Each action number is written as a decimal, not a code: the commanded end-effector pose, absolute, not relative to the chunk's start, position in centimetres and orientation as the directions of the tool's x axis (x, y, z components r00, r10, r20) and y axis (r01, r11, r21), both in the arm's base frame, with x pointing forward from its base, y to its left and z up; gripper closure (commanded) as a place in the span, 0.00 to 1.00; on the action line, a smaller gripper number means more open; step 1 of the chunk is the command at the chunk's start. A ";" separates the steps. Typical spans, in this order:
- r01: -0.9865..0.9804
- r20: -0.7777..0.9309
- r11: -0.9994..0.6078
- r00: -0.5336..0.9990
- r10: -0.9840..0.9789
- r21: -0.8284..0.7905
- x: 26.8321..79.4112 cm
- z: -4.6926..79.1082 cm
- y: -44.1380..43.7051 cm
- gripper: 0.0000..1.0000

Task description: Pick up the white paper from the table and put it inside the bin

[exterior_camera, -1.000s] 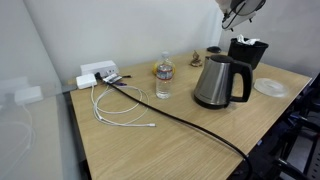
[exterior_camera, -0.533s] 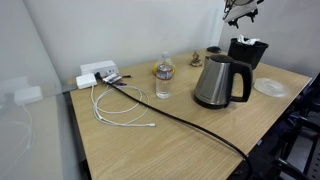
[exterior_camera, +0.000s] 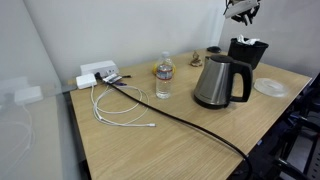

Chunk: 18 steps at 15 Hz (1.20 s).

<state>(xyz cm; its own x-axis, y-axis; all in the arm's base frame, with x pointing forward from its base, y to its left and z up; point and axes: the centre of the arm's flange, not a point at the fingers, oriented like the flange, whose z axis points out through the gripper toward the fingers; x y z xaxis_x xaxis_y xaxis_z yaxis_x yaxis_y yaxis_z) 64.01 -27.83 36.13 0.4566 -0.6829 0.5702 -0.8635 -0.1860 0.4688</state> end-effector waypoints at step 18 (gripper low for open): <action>-0.852 0.459 -0.058 0.336 -0.822 0.520 64.3 32.4 -31.3 1.00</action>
<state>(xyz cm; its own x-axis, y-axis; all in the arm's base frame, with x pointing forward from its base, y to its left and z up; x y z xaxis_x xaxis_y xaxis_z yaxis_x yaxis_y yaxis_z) 63.60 -30.62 32.31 0.3611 -0.7850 0.5034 -0.8511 -0.0569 0.5218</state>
